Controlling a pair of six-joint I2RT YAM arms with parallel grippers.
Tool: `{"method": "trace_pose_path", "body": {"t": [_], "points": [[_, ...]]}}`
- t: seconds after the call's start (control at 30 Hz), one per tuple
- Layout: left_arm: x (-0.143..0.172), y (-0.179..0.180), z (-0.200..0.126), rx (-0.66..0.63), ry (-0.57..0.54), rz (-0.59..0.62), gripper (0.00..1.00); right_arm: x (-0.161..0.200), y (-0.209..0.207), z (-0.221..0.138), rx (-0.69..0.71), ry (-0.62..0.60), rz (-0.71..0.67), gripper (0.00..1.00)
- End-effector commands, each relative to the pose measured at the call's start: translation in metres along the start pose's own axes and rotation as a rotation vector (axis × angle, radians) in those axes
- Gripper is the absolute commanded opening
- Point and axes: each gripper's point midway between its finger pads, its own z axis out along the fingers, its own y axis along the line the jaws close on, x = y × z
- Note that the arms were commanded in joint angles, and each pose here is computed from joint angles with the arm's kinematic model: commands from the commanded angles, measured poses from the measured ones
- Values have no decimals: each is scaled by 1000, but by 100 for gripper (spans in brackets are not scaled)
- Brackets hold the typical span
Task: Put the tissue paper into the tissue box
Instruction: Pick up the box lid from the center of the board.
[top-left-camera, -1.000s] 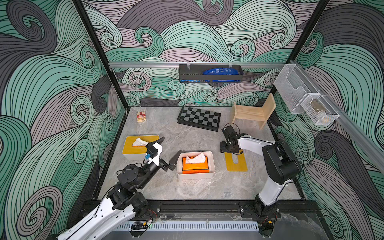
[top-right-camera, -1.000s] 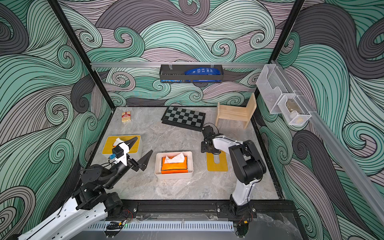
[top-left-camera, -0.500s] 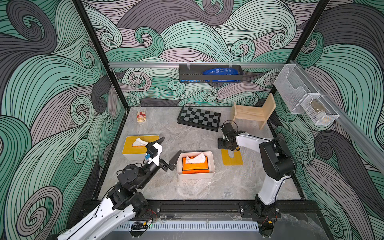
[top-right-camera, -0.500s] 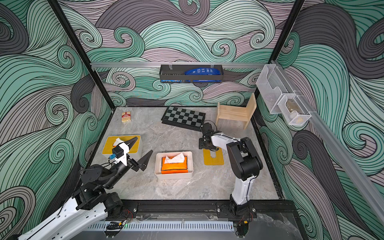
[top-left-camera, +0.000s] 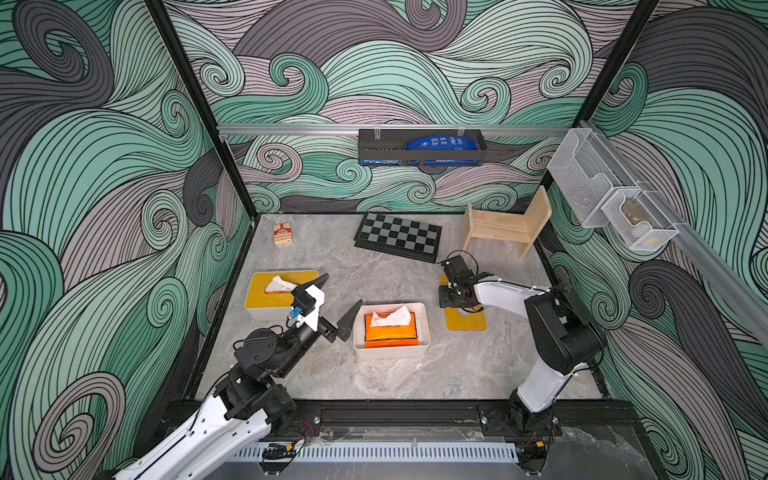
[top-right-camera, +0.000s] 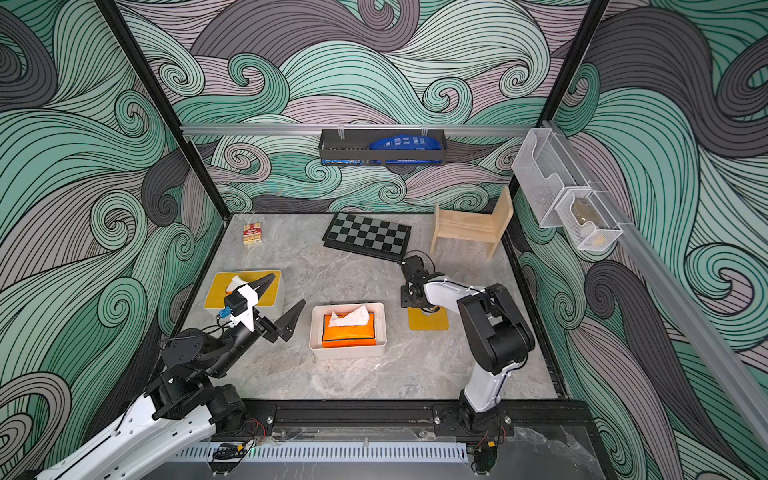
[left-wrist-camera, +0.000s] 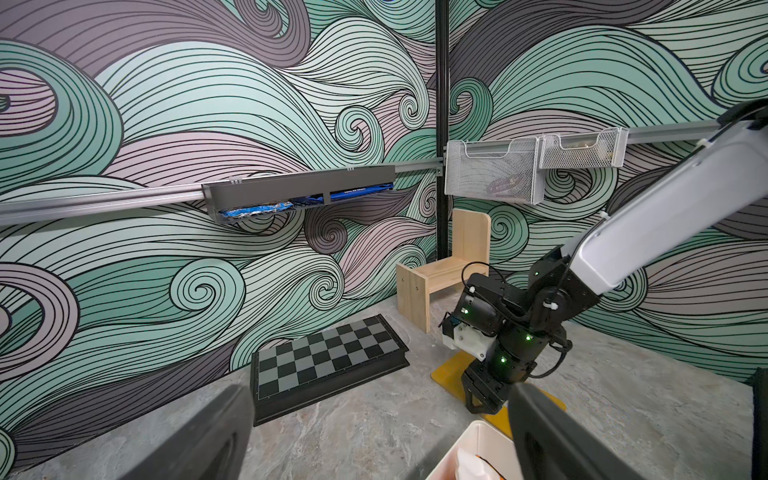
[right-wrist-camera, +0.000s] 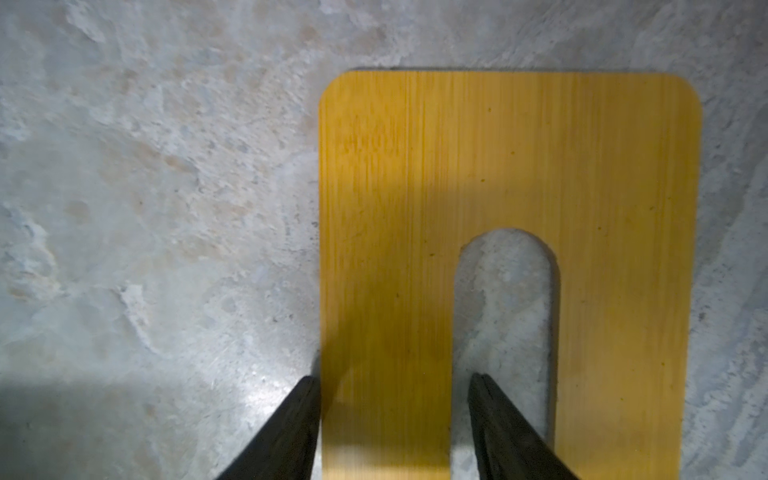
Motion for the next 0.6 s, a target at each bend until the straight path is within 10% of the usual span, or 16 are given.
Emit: {"method": "trace_pose_path", "body": {"t": [0.0, 0.57], "points": [[-4, 0, 0, 2, -24, -13, 99, 67, -10, 19, 63, 232, -56, 58], [-2, 0, 1, 1, -18, -10, 99, 83, -8, 30, 65, 299, -97, 42]]}}
